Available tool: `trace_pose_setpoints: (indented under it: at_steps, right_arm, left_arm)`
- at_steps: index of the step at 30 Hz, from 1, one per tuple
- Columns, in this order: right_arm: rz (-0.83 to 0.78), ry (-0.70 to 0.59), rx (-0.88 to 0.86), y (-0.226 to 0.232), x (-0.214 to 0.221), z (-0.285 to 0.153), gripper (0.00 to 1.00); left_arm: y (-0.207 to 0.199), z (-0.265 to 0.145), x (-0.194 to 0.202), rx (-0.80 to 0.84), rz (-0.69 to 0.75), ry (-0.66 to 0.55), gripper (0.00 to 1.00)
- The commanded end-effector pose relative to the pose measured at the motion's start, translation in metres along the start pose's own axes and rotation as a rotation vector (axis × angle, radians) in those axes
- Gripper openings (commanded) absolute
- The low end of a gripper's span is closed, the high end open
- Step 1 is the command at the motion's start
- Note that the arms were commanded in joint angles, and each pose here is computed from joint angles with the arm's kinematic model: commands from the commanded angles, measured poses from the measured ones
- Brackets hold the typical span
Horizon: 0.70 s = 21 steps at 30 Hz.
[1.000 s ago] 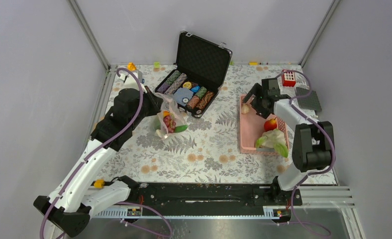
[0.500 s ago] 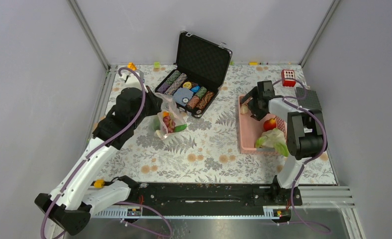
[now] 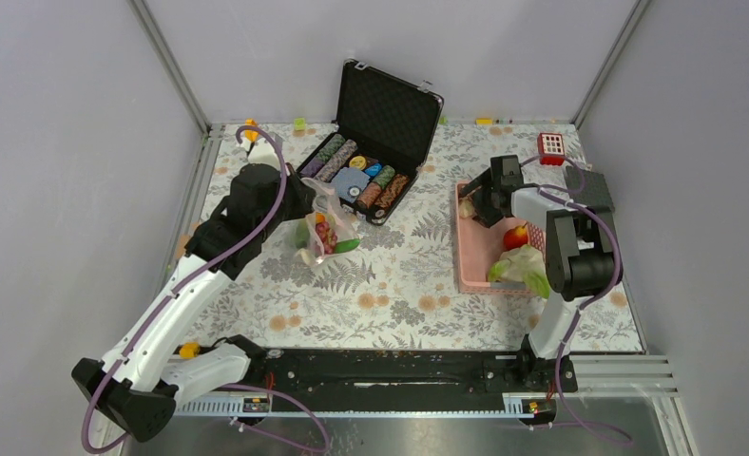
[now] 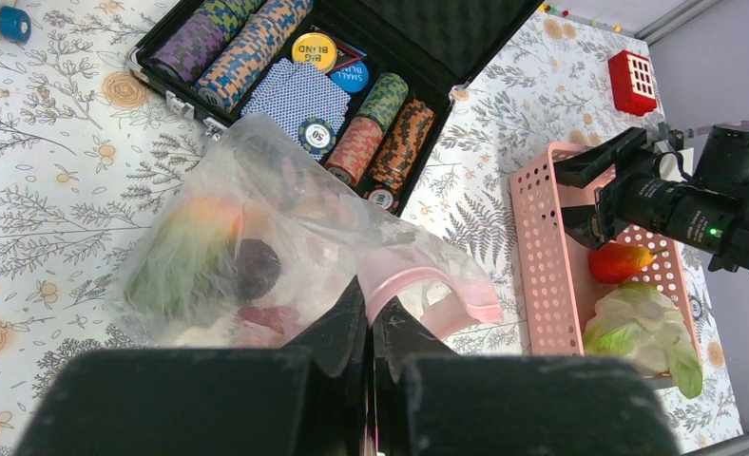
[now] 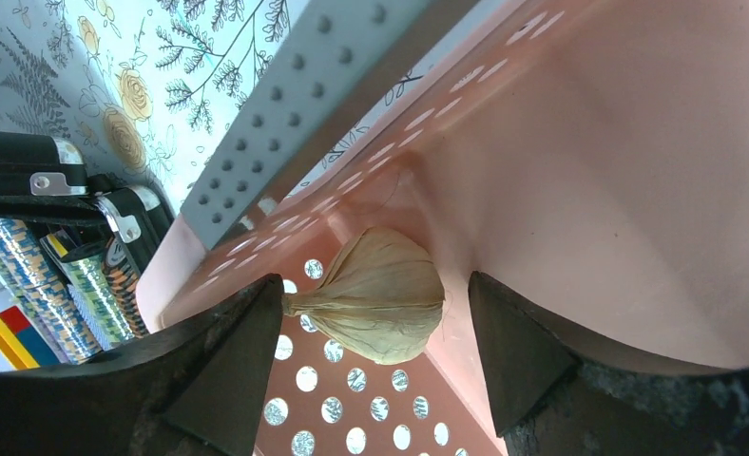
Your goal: Place the food in the zip-top bag and seal the zipper
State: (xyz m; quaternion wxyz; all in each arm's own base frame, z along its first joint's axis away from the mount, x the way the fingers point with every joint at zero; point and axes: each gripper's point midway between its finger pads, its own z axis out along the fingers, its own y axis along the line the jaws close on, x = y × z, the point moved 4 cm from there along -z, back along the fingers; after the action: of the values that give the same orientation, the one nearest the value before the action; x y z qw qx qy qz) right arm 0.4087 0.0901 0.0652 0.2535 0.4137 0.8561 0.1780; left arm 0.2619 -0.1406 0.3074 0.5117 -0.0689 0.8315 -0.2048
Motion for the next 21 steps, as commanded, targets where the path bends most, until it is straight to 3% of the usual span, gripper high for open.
trace_pose_setpoints:
  at_steps: [1, 17, 21]
  right_arm:
    - [0.027, 0.020, 0.014, -0.006, 0.005, -0.003, 0.79]
    - [0.016, 0.022, 0.071, -0.020, 0.010, -0.012, 0.67]
    - [0.014, 0.022, 0.053, -0.018, 0.009, -0.012, 0.57]
  left_arm:
    - [-0.014, -0.006, -0.026, 0.062, -0.007, -0.087, 0.00]
    - [-0.017, 0.000, -0.021, 0.086, 0.006, -0.068, 0.00]
    - [-0.016, 0.000, -0.021, 0.081, 0.004, -0.072, 0.00]
